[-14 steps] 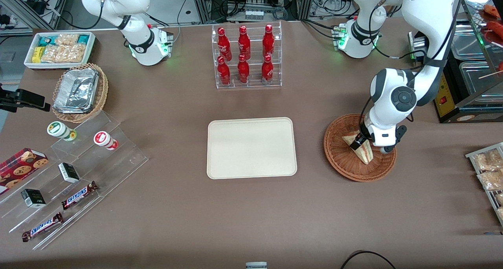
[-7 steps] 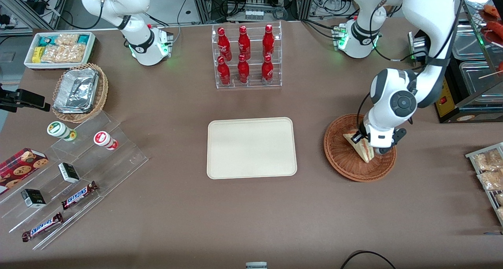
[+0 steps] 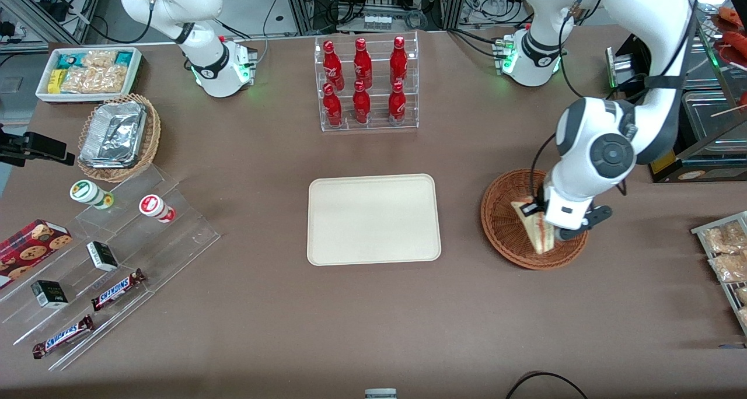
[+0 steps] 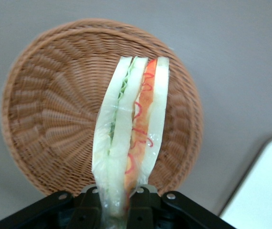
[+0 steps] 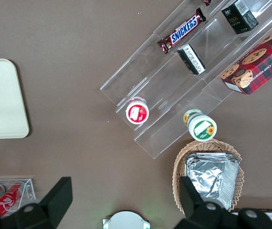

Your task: Place sandwich from basket to tray

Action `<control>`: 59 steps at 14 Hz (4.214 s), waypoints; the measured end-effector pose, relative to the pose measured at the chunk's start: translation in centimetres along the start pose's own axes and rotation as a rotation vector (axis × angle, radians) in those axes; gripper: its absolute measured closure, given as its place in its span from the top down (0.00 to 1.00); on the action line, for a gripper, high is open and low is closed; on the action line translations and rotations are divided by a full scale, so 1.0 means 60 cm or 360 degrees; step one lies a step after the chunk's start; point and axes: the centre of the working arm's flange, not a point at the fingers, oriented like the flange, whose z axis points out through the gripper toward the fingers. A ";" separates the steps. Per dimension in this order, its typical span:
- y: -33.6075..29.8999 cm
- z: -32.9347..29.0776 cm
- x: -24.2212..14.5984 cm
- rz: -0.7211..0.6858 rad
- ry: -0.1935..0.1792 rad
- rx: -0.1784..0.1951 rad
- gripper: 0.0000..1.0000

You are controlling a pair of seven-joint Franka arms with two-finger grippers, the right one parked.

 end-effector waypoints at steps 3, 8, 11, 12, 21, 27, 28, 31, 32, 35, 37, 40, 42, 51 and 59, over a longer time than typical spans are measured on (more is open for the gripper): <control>0.091 0.013 -0.038 0.0268 0.0003 -0.0001 0.17; 0.241 0.040 -0.097 0.0568 0.0013 -0.0020 0.17; 0.320 0.045 -0.143 0.0549 0.0020 -0.0030 0.17; 0.344 0.046 -0.157 0.0530 0.0022 -0.0036 0.17; 0.503 0.114 -0.279 0.0298 0.0008 -0.0050 0.17; 0.556 0.141 -0.307 0.0213 -0.0053 0.0049 0.17; 0.561 0.147 -0.310 0.0205 -0.0054 0.0051 0.17; 0.570 0.166 -0.315 0.0181 -0.0058 0.0053 0.17; 0.573 0.171 -0.315 0.0175 -0.0059 0.0052 0.17; 0.577 0.172 -0.312 0.0153 -0.0055 0.0043 0.22; 0.580 0.165 -0.309 0.0150 -0.0048 0.0029 0.41; 0.583 0.140 -0.300 0.0142 -0.0027 -0.0006 0.69; 0.582 0.099 -0.291 0.0131 -0.0011 -0.0034 0.89; 0.456 -0.125 -0.164 0.0359 0.0005 -0.0007 1.00; 0.226 -0.181 0.001 0.0467 -0.0067 0.0099 1.00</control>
